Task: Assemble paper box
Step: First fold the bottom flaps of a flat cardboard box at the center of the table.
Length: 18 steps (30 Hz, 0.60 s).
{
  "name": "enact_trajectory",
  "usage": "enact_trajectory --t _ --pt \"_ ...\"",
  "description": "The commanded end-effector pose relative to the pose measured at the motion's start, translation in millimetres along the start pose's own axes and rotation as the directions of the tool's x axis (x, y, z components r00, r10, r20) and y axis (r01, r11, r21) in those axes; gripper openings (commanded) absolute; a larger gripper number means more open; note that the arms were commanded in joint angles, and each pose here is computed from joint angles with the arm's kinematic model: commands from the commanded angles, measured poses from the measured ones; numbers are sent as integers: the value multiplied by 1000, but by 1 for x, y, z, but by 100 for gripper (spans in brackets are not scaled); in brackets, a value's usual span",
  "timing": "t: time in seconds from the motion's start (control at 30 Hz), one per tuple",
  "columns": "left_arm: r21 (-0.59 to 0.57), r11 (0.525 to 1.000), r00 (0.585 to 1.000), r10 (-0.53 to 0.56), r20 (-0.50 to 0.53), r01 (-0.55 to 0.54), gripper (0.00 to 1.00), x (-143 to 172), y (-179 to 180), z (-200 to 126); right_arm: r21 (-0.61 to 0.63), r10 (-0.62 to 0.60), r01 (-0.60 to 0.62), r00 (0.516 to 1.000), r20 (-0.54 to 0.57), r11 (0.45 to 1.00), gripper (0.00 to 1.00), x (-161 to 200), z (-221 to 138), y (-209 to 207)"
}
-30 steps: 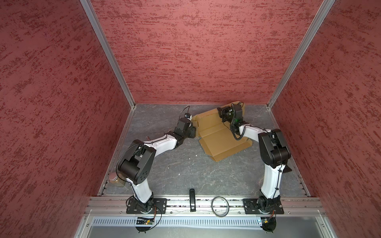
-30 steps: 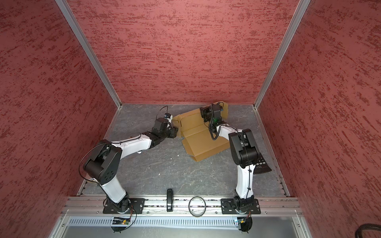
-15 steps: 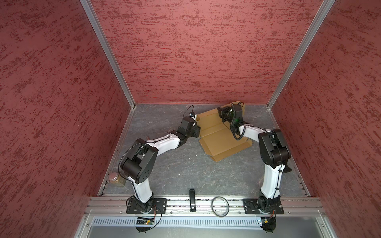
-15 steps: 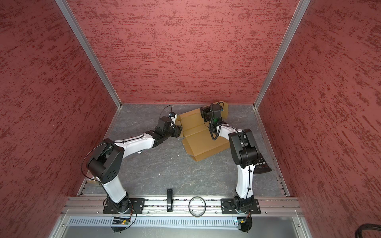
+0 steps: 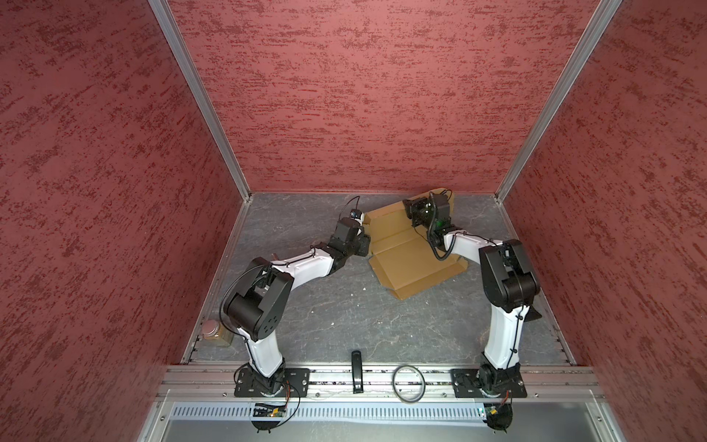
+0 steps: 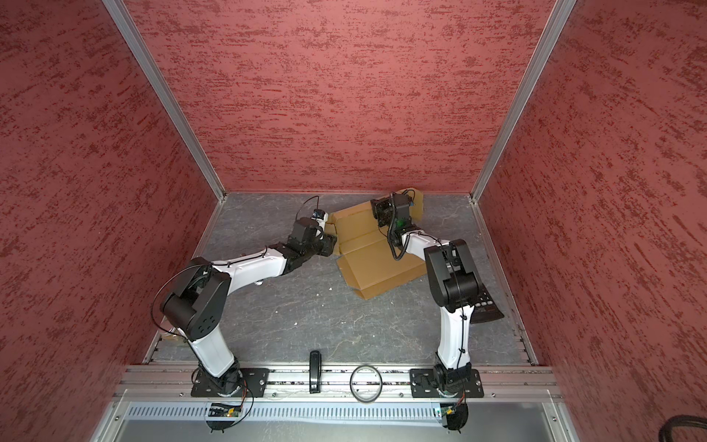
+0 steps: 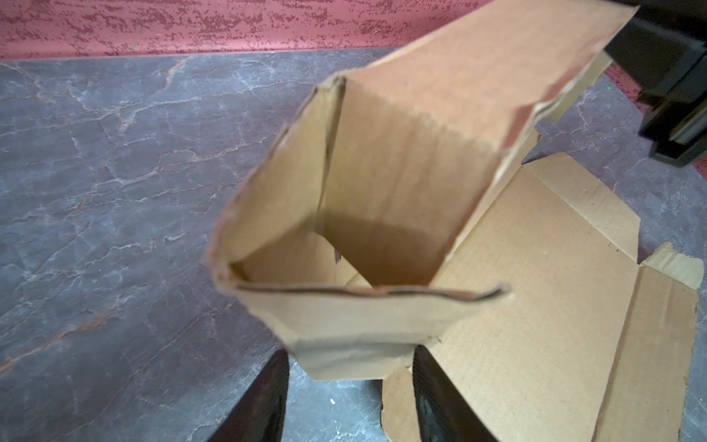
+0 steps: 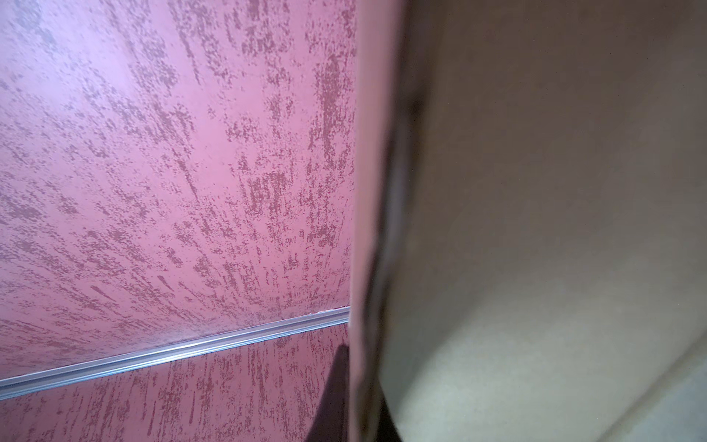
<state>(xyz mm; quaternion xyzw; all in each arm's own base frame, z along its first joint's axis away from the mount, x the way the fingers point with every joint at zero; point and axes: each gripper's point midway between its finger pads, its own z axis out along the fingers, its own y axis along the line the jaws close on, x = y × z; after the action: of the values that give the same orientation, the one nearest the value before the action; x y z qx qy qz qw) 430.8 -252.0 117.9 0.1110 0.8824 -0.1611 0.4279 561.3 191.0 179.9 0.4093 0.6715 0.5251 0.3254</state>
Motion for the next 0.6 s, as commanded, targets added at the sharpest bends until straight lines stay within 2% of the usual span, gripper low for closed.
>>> enact_trajectory --t 0.0,0.57 --pt "-8 1000 1000 0 6 0 53 -2 8 -2 -32 28 -28 1000 5 999 0 1 4 9" --pt "30 999 1000 10 5 -10 52 -1 11 5 -24 18 -18 1000 6 1000 0 1 2 10"
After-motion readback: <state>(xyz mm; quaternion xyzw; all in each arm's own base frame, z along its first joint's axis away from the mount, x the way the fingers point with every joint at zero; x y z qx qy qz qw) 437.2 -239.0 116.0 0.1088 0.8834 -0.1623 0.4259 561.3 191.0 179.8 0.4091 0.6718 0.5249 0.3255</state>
